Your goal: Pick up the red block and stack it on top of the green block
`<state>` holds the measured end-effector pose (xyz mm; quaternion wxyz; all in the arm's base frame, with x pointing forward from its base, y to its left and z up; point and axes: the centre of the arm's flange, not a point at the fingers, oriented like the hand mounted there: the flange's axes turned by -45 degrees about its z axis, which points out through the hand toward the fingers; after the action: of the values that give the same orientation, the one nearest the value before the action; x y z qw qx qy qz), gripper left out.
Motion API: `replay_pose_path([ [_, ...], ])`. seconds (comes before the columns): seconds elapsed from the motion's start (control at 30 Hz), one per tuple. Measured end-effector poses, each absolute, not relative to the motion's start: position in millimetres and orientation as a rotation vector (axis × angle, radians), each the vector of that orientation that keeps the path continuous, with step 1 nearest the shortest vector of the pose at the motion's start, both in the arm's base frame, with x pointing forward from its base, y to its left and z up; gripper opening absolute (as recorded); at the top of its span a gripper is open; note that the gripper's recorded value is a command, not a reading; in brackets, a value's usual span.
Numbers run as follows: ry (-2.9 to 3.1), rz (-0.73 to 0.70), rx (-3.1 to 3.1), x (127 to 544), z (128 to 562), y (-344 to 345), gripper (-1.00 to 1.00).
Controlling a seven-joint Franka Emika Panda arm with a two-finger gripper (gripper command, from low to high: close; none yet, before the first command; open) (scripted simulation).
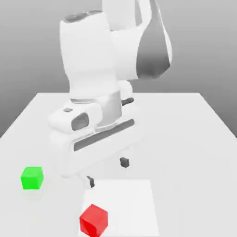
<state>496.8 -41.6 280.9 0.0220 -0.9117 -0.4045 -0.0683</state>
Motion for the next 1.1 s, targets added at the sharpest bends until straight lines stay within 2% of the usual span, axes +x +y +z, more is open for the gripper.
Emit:
replay_pose_path([
  [0.17, -1.476, -0.029, -2.768, 482.0, 215.1, -57.5, 0.0],
  [0.33, -1.51, -0.002, -2.757, 480.0, 153.5, -60.2, 0.0],
  [0.37, -1.509, -0.001, -2.757, 479.3, 146.8, -60.3, -1.0],
  [0.57, -1.507, 0.002, -2.755, 478.8, 143.3, -60.3, -1.0],
  [0.8, -1.465, 0.004, -2.785, 473.8, 211.4, -75.3, -1.0],
  [0.93, -1.213, 0.011, -2.928, 436.1, 236.6, -151.5, -1.0],
  [1.1, -0.777, 0.014, -3.069, 354.6, 249.4, -247.8, -1.0],
])
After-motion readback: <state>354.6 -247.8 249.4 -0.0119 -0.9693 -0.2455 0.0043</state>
